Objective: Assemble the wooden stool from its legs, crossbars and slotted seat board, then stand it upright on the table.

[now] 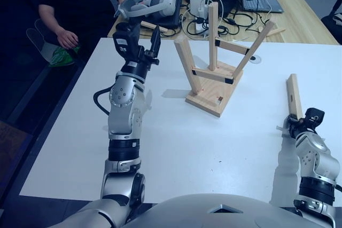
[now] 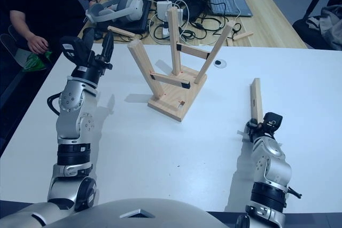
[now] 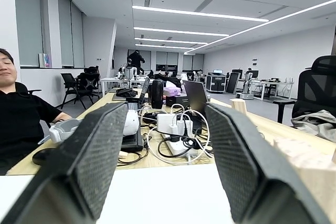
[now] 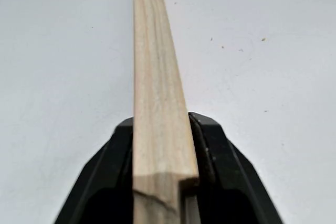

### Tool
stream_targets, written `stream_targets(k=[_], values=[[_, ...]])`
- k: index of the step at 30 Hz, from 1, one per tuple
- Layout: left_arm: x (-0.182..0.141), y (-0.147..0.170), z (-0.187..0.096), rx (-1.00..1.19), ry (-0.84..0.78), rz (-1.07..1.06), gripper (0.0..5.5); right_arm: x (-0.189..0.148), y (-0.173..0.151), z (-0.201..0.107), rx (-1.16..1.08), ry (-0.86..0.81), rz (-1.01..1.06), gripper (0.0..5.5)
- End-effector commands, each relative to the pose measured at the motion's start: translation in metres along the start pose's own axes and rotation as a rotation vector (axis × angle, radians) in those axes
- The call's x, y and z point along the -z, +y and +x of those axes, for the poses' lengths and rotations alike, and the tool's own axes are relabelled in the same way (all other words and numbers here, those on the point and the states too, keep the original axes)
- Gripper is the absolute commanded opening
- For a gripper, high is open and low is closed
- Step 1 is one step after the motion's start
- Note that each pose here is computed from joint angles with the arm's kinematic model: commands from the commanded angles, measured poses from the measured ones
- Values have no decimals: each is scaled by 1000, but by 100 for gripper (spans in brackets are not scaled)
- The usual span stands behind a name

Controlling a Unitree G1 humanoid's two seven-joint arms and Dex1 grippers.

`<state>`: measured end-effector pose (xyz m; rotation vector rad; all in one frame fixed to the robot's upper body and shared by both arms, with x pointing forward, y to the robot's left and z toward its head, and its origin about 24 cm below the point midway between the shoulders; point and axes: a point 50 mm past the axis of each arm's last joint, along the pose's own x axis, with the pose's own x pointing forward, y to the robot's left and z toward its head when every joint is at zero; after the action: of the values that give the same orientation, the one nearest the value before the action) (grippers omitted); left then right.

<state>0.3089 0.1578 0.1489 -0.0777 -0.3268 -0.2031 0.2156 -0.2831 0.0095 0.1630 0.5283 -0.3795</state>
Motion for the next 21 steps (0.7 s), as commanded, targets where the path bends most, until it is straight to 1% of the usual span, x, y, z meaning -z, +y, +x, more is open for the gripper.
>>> stream_targets(k=[1,4,7,9,12,14,16,17,19,21], values=[[0,6,5,-43,15,-37,275,14,6,5,0,78,44,101],[-1,10,6,-66,15,-55,275,-7,8,10,29,-43,70,101],[-6,15,9,-86,2,-58,275,-38,17,6,29,-242,40,101],[-11,19,13,-94,-15,-54,275,-58,26,1,23,-382,-17,101],[-25,28,23,-107,-62,-44,275,-90,44,-9,-4,-586,-92,101],[-43,33,33,-103,-115,-45,275,-115,59,-19,-58,-718,-123,101],[-64,38,43,-86,-174,-62,275,-141,74,-31,-127,-823,-118,101],[-79,38,51,-52,-211,-104,275,-160,86,-41,-212,-883,-96,101],[-104,32,62,51,-255,-239,275,-190,109,-62,-408,-970,-72,101],[-118,19,65,197,-252,-385,275,-204,126,-78,-597,-981,-37,101]])
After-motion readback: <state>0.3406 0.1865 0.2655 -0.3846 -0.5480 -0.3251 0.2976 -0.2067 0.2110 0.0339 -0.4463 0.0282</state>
